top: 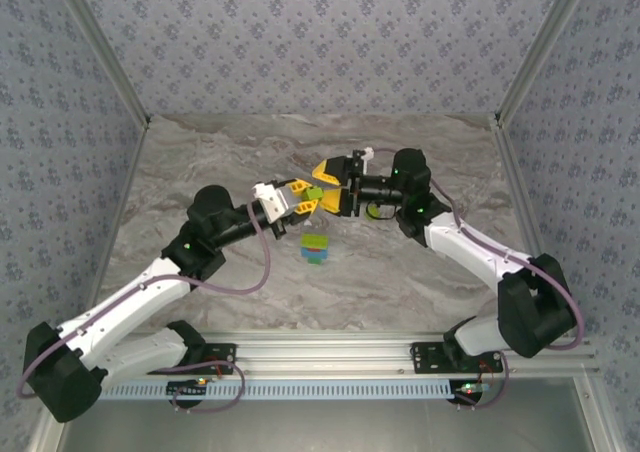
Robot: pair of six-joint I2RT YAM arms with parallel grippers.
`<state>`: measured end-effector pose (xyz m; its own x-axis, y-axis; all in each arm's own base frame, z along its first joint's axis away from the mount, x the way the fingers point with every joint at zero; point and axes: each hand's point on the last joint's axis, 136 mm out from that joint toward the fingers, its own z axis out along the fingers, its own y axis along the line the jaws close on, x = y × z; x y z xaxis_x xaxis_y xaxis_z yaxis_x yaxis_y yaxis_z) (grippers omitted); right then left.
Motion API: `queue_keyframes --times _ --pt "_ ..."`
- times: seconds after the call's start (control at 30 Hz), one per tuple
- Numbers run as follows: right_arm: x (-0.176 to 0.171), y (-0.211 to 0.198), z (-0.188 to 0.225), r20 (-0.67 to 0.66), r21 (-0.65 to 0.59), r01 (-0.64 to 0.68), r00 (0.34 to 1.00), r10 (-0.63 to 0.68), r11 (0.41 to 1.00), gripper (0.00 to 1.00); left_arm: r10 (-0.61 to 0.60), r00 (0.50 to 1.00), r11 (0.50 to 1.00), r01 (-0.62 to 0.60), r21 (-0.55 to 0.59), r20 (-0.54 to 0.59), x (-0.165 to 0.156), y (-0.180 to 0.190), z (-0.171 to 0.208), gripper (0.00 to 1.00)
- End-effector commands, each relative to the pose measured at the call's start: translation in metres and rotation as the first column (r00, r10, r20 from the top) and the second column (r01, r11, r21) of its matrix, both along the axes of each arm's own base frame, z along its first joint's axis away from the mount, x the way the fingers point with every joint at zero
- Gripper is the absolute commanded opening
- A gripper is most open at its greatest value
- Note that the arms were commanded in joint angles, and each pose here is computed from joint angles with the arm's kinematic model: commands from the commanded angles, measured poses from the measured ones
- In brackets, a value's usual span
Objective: Assemble a carrot with lego
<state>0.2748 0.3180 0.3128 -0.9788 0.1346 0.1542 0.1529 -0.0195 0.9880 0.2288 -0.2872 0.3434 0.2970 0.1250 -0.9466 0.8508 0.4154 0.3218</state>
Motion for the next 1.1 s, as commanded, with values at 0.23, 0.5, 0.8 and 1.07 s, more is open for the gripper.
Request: queue_keyframes --times 0.23,0.5,0.8,1.07 --pt "-0.034 -0.003 0.047 0.108 0.085 -0.039 0.994 0.03 0.996 0.66 -0.05 0.999 0.994 0.05 -0.102 -0.003 0.003 0.006 0.021 0.27" --pt "-0.046 0.003 0.05 0.16 0.08 -0.089 0.984 0.075 0.993 0.59 -0.113 0.993 0.984 0.106 -0.142 -0.043 -0.004 0.006 0.028 0.27" --pt "-0.06 0.006 0.049 0.269 0.03 -0.166 0.951 0.152 0.986 0.56 -0.238 0.967 0.962 0.222 -0.158 -0.089 -0.024 0.001 0.035 0.27" --pt "-0.069 0.006 0.052 0.345 0.018 -0.214 0.918 0.195 0.977 0.51 -0.291 0.95 0.949 0.271 -0.161 -0.112 -0.036 0.002 0.038 0.26"
